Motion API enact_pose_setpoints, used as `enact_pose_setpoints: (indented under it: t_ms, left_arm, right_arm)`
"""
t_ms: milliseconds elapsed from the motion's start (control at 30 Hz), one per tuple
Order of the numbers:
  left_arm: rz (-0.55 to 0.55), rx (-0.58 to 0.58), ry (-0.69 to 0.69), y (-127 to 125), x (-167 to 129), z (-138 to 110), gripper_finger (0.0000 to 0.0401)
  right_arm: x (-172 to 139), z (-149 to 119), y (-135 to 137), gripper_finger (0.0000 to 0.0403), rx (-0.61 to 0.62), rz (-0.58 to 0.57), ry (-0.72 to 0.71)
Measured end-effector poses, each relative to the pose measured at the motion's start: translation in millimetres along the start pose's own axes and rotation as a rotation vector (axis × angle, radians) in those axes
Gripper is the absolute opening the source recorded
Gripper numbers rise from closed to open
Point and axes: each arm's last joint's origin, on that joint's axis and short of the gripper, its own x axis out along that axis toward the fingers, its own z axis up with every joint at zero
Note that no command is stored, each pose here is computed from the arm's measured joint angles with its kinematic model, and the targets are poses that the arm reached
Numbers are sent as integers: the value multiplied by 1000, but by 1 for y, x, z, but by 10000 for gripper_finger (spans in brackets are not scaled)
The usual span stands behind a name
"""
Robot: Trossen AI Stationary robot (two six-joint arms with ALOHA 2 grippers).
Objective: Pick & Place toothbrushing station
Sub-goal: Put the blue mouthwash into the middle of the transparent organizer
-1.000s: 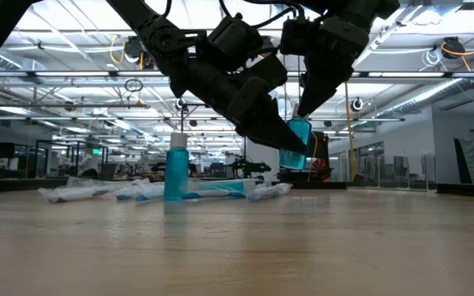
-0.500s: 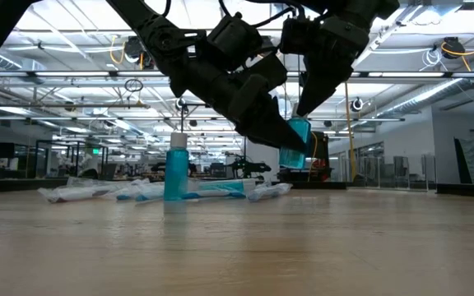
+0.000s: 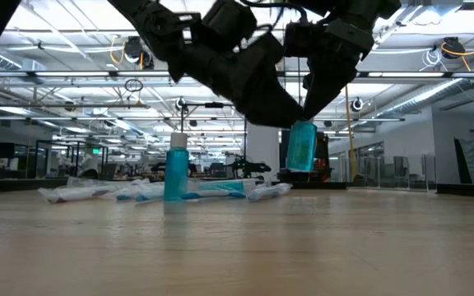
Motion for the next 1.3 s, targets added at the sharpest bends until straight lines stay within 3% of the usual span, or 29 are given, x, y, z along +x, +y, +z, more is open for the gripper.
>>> enact_pose_setpoints:
  t_ms: [300,533,800,1033,1167,1300]
  left_arm:
    - [15,-6,13,-1,-63,34,330]
    - [3,53,-84,-3,-89,27,331]
    - [80,-18,-113,16,-108,7,320]
    - [103,-26,-117,24,-111,6,325]
    - [103,-23,-118,24,-111,6,325]
    - [106,-20,-117,24,-111,6,328]
  right_arm:
    - [-21,-6,-6,93,34,-31,10]
    - [-64,-19,-28,93,113,-187,-23]
    - [-111,-42,-74,93,314,-411,-56]
    - [-134,-63,-122,93,517,-570,-66]
    - [-143,-77,-150,93,634,-645,-47]
    - [-150,-91,-171,93,747,-637,-46]
